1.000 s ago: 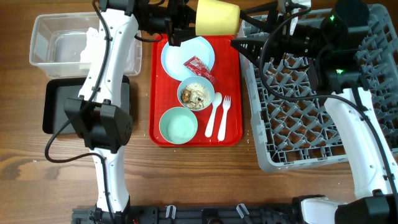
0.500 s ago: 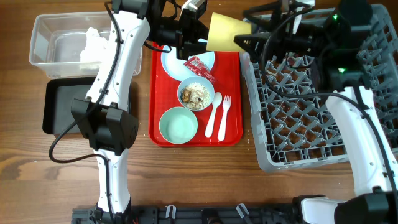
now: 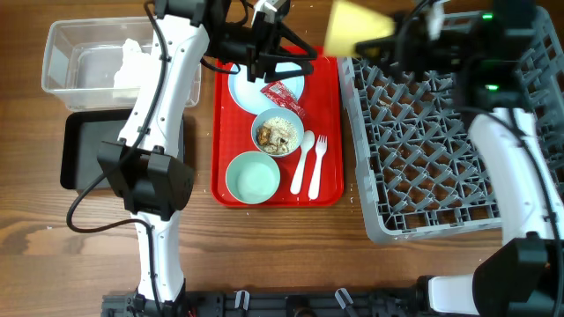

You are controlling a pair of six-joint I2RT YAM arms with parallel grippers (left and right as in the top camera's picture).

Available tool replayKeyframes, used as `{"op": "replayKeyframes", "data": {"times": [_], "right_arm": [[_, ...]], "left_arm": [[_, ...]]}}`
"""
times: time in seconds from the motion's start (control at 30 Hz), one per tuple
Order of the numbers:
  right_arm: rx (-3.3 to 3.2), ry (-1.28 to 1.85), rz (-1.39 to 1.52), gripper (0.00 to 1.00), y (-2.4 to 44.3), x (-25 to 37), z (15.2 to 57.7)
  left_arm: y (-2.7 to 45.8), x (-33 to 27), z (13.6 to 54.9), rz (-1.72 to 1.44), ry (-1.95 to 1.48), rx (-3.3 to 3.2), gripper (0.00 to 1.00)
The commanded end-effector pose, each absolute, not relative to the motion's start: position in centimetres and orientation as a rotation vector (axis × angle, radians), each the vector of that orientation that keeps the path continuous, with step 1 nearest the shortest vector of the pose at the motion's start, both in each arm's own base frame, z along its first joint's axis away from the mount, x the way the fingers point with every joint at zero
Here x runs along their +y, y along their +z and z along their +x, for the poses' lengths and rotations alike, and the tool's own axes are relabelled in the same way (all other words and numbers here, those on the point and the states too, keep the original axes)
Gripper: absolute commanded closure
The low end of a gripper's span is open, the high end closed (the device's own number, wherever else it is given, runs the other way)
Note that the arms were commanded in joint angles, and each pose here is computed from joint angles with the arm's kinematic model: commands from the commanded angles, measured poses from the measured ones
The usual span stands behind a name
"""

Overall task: Sort waste into correct bins and load items into the dishwasher rack
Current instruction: 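Place the yellow cup upside down in the dish rack with the right gripper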

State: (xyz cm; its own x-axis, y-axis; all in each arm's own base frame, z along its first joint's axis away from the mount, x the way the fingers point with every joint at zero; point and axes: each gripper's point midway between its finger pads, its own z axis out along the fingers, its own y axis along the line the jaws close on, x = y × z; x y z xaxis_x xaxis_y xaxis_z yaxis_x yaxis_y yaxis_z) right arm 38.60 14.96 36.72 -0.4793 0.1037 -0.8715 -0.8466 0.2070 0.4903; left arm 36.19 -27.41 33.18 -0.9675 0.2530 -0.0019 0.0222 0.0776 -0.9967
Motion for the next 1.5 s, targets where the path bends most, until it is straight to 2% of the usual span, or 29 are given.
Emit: {"op": "replayKeyframes", "data": {"times": [0.0,0.07,0.13,0.23,0.33,0.5,0.7,0.9,0.93,1.0,1.07,1.2,1.27,1.43,1.47], "right_arm": [[1.759,1.358,-0.453,0.53,35.7,9.5,40.1],[1.877,1.226,-0.311,0.51,33.8,8.3,40.1],[2.055,0.952,-0.126,0.50,31.7,6.2,38.9],[2.235,0.641,0.105,0.45,30.9,3.4,33.3],[2.474,0.420,0.330,0.45,27.4,1.4,26.5],[2.842,0.234,0.545,0.44,22.3,0.8,20.5],[3.178,0.146,0.525,0.43,17.3,2.4,19.9],[3.262,0.120,0.610,0.43,11.2,3.7,18.4],[3.263,0.133,0.609,0.41,11.2,3.9,18.6],[3.232,0.141,0.647,0.17,11.1,3.9,19.2],[3.218,0.149,0.650,0.07,11.1,4.0,19.5],[3.179,0.163,0.666,0.04,11.8,4.1,20.5],[3.063,0.220,0.610,0.04,15.1,4.4,23.5],[2.679,0.480,0.277,0.09,26.7,7.3,30.8],[2.646,0.501,0.251,0.09,27.4,7.8,31.3]], "left_arm": [[32.8,-25.6,37.7,-0.373,1.987,-2.362,0.58],[30.4,-24.8,39.3,-0.416,1.851,-2.560,0.58],[27.9,-23.8,40.8,-0.439,1.659,-2.761,0.57],[25.2,-22.0,42.4,-0.434,1.385,-2.973,0.58],[23.2,-20.0,43.6,-0.410,1.130,-3.121,0.57],[21.9,-19.7,44.0,-0.450,0.909,-3.215,0.57],[21.0,-19.7,44.2,-0.498,0.697,-3.288,0.51],[20.9,-19.3,44.5,-0.494,0.658,-3.307,0.50],[20.9,-19.3,44.5,-0.494,0.659,-3.309,0.50],[20.9,-19.4,44.6,-0.497,0.662,-3.312,0.50],[20.9,-19.4,44.6,-0.496,0.662,-3.311,0.50],[21.0,-19.5,44.6,-0.500,0.663,-3.311,0.49],[21.0,-20.1,44.4,-0.525,0.668,-3.308,0.49],[20.6,-22.3,44.0,-0.594,0.679,-3.293,0.51],[20.3,-22.2,44.2,-0.558,0.661,-3.300,0.50]]}}
